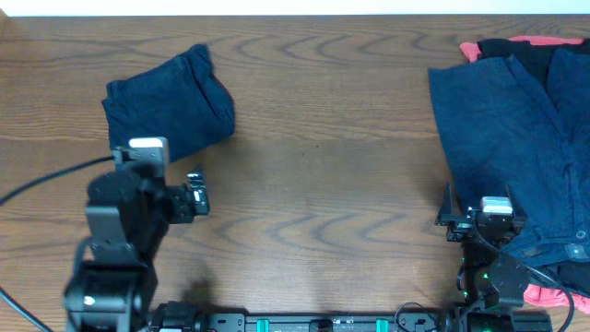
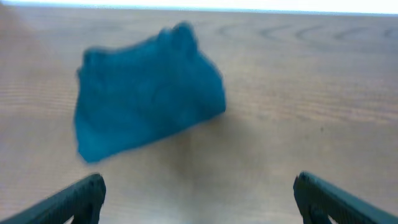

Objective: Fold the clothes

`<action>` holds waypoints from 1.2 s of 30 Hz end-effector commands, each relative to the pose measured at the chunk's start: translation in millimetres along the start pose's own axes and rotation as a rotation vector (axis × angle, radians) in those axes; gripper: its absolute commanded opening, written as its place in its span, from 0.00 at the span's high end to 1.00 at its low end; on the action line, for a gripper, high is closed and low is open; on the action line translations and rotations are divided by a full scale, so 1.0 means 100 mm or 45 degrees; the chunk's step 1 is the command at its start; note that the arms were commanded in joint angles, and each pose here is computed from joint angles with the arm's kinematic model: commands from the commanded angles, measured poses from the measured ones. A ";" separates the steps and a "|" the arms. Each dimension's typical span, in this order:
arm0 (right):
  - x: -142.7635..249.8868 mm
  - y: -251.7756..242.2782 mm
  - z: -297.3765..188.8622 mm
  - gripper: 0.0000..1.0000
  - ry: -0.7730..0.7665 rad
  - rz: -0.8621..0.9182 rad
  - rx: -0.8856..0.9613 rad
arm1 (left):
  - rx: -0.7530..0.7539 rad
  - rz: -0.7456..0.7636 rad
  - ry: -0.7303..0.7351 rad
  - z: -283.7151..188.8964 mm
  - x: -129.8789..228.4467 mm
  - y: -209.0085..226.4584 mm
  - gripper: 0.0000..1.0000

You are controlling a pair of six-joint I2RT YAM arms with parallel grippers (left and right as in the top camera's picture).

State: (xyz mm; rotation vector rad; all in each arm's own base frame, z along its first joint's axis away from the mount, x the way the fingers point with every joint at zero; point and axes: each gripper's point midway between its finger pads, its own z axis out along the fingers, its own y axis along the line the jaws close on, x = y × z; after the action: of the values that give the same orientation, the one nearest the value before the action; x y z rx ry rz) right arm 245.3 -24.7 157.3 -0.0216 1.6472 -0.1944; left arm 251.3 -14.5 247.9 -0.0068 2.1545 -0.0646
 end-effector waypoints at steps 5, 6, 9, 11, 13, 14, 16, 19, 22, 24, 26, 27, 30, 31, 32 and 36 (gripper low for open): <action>0.00 -0.03 0.00 0.01 -0.001 -0.012 0.017 | 0.060 0.065 -0.244 0.16 0.24 -0.09 0.02; 0.00 -0.03 0.00 0.01 0.000 -0.012 0.017 | 0.066 0.065 -0.281 0.17 0.25 -0.09 0.02; 0.00 -0.03 0.00 0.01 0.000 -0.012 0.017 | 0.088 0.064 -0.404 0.18 0.28 -0.11 0.02; 0.00 -0.03 0.00 0.01 -0.001 -0.012 0.017 | 0.096 0.063 -0.490 0.18 0.28 -0.12 0.02; 0.00 -0.03 0.00 0.01 0.000 -0.012 0.017 | 0.102 0.061 -0.570 0.17 0.29 -0.12 0.02; 0.00 -0.03 0.00 0.01 0.000 -0.012 0.017 | 0.104 0.060 -0.604 0.17 0.30 -0.12 0.02; 0.00 -0.03 0.00 0.01 0.000 -0.012 0.017 | 0.113 0.052 -0.666 0.15 0.33 -0.12 0.02; 0.00 -0.03 0.00 0.01 -0.001 -0.012 0.017 | 0.127 0.054 -0.750 0.13 0.35 -0.13 0.02; 0.00 -0.03 0.00 0.01 -0.001 -0.012 0.017 | 0.131 0.052 -0.822 0.11 0.37 -0.13 0.02; 0.00 -0.03 0.00 0.01 -0.001 -0.012 0.017 | 0.130 0.058 -0.863 0.10 0.36 -0.13 0.02; 0.00 -0.03 0.00 0.01 0.000 -0.012 0.017 | 0.129 0.067 -0.901 0.09 0.33 -0.13 0.02; 0.00 -0.03 0.00 0.01 0.000 -0.012 0.017 | 0.123 0.084 -0.932 0.07 0.30 -0.13 0.02; 0.00 -0.03 0.00 0.01 -0.001 -0.012 0.017 | 0.103 0.140 -1.047 -0.02 0.20 -0.13 0.02; 0.00 -0.03 0.00 0.01 -0.001 -0.012 0.017 | 0.089 0.171 -1.074 -0.06 0.17 -0.14 0.02; 0.00 -0.03 0.00 0.01 0.000 -0.012 0.017 | 0.080 0.191 -1.093 -0.08 0.15 -0.14 0.02; 0.00 -0.03 0.00 0.01 0.000 -0.012 0.017 | 0.030 0.289 -1.107 -0.10 0.13 -0.13 0.02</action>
State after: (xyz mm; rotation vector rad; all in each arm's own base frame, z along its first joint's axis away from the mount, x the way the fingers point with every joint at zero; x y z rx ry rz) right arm 245.3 -24.7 157.4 -0.0238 1.6468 -0.1959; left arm 235.9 -27.0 243.7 0.1282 1.2870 -0.0357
